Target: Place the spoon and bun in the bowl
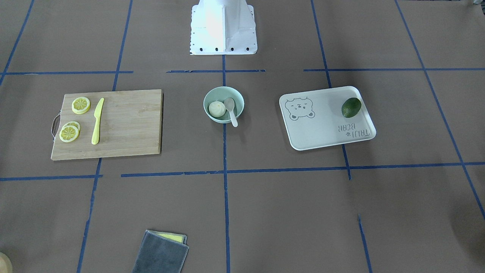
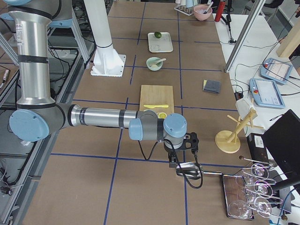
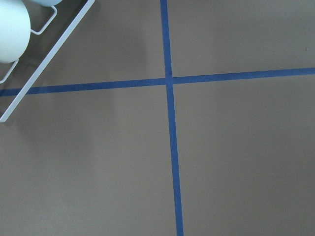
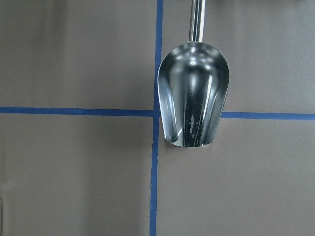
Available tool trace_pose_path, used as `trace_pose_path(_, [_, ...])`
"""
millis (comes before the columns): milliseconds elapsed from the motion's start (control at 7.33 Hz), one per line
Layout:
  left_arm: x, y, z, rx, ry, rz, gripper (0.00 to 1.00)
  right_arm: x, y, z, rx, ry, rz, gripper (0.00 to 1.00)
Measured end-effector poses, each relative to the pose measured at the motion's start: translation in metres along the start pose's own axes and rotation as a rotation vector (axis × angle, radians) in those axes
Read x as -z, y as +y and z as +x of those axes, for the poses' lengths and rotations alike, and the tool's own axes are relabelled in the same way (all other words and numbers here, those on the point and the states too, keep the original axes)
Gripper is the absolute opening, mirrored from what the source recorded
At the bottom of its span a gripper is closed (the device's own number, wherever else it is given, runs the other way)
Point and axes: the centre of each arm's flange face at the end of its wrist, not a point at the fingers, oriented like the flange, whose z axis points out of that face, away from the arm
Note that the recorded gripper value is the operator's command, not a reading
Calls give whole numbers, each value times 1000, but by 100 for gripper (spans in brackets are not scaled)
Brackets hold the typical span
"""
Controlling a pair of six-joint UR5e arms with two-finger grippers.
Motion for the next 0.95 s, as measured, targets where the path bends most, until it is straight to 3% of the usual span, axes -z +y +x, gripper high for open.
trace_pose_path(955, [0,0,0,1,0,-1,100,2,-3,-2,5,0,5,100])
